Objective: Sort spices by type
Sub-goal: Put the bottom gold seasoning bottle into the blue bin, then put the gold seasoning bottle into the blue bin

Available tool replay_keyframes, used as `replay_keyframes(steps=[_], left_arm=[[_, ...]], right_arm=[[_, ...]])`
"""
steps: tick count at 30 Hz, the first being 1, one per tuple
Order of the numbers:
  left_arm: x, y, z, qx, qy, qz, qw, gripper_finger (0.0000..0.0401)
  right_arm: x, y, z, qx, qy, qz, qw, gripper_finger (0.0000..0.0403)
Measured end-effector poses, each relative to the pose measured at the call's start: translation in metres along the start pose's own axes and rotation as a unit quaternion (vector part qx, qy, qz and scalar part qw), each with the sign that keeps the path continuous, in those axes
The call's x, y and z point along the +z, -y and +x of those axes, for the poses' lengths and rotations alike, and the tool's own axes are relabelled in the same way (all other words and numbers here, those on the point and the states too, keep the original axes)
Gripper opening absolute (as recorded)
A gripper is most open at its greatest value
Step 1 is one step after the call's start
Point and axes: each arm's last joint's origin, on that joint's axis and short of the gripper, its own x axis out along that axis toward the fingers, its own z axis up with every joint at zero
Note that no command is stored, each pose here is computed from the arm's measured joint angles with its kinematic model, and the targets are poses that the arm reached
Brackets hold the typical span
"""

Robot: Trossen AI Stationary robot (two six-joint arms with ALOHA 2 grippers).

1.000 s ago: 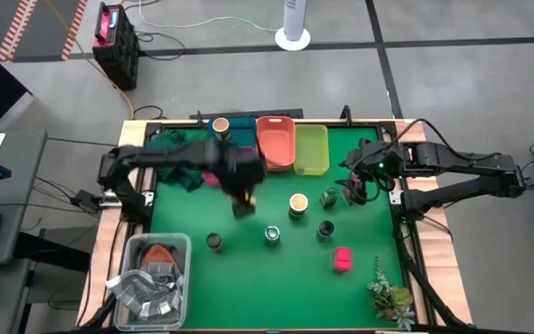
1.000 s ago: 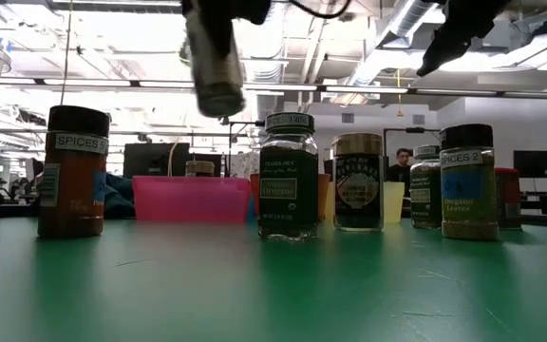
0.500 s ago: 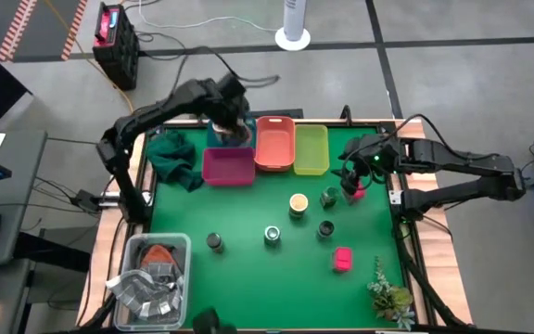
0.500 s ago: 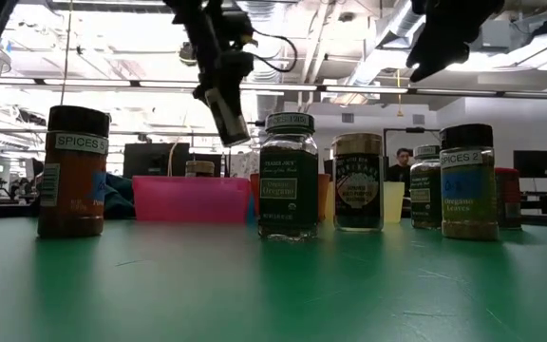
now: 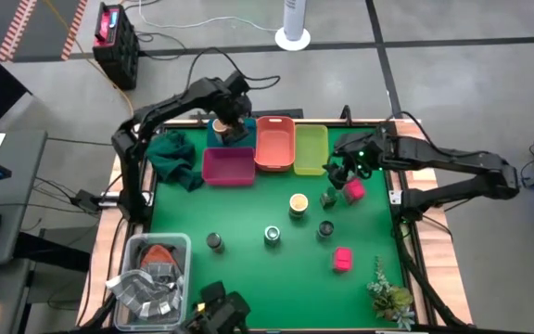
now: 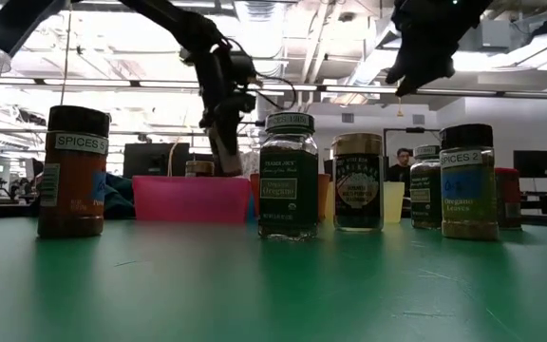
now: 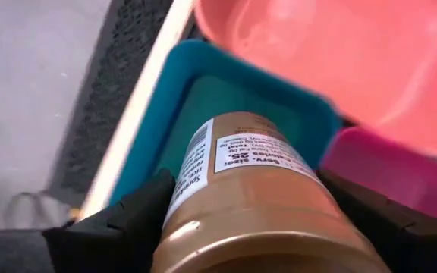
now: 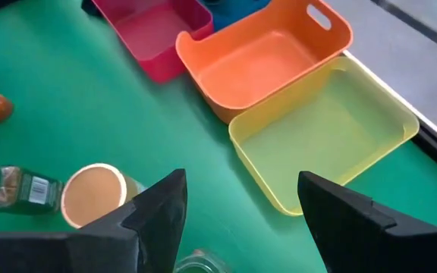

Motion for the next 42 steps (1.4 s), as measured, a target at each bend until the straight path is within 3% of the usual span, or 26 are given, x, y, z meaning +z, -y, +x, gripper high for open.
replay_keyframes(steps=[5,17,28,37,42], left_arm=[[-0.001,-0.001,0.019,0.015,-0.034,0.057,0.998,0.0276],[-0.004,-0.003,0.051,0.045,-0.088,0.060,0.993,0.0281],[-0.005,-0.002,0.050,0.058,-0.100,0.039,0.992,0.0344],[0.030,-0.001,0.001,0.068,-0.013,0.010,0.998,0.0345],[0.049,0.050,-0.029,0.036,0.016,0.047,0.998,0.0345]], right_arm=[[0.000,-0.003,0.006,0.000,-0.010,0.003,1.000,0.0279],[-0.001,-0.004,0.005,0.004,-0.009,0.015,1.000,0.0279],[-0.001,-0.004,0.005,0.004,-0.009,0.014,1.000,0.0279],[-0.003,-0.003,0.005,0.000,-0.021,0.002,1.000,0.0279],[-0.008,0.001,0.000,-0.008,-0.039,-0.004,0.999,0.0279]])
